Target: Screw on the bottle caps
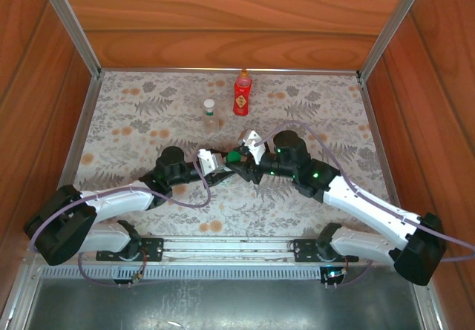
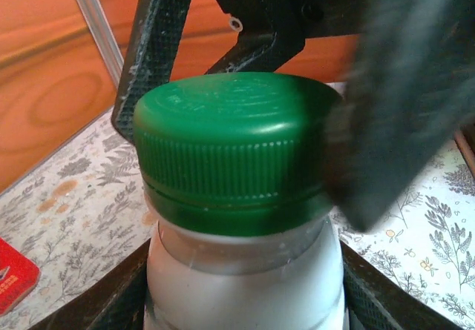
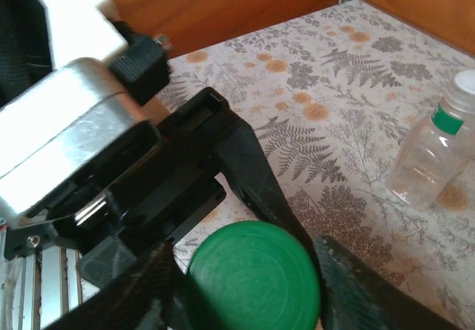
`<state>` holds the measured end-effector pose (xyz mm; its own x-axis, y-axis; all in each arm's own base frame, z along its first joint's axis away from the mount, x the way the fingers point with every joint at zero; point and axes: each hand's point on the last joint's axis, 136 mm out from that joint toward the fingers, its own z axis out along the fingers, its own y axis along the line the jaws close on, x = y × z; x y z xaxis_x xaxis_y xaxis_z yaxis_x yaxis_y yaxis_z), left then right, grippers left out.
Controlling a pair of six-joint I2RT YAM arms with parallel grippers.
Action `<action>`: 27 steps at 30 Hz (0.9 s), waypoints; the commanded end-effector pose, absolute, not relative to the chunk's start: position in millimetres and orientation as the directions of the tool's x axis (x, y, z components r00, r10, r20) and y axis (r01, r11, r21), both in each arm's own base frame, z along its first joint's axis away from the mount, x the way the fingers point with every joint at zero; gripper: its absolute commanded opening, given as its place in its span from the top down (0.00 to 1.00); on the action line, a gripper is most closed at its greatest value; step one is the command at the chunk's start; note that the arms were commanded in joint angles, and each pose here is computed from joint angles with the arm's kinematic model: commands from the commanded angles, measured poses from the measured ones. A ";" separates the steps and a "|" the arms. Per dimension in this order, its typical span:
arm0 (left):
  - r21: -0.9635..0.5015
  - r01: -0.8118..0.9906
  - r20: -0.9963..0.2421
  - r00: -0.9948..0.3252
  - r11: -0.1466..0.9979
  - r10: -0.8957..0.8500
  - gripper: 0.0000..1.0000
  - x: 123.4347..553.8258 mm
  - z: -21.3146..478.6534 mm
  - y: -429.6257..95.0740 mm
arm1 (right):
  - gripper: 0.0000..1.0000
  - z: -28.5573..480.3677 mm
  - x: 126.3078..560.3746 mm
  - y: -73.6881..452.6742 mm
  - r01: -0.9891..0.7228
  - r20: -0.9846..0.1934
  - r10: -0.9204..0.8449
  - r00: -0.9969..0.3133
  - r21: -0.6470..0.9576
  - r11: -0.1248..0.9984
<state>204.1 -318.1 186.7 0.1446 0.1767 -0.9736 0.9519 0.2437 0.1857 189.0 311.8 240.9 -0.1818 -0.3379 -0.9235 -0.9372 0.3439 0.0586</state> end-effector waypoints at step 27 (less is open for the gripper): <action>0.079 0.665 -0.984 -0.066 0.743 0.164 0.00 280.8 176.7 -259.3 | 0.70 241.4 364.9 212.1 -0.447 -0.924 -0.217 -0.316 -0.056 0.893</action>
<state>270.2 -273.0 182.8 -0.0066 0.1950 -0.9808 0.7336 0.6674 0.1278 341.0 213.6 215.4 -0.3707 -0.2590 -0.8919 -0.4881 0.8713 -0.0501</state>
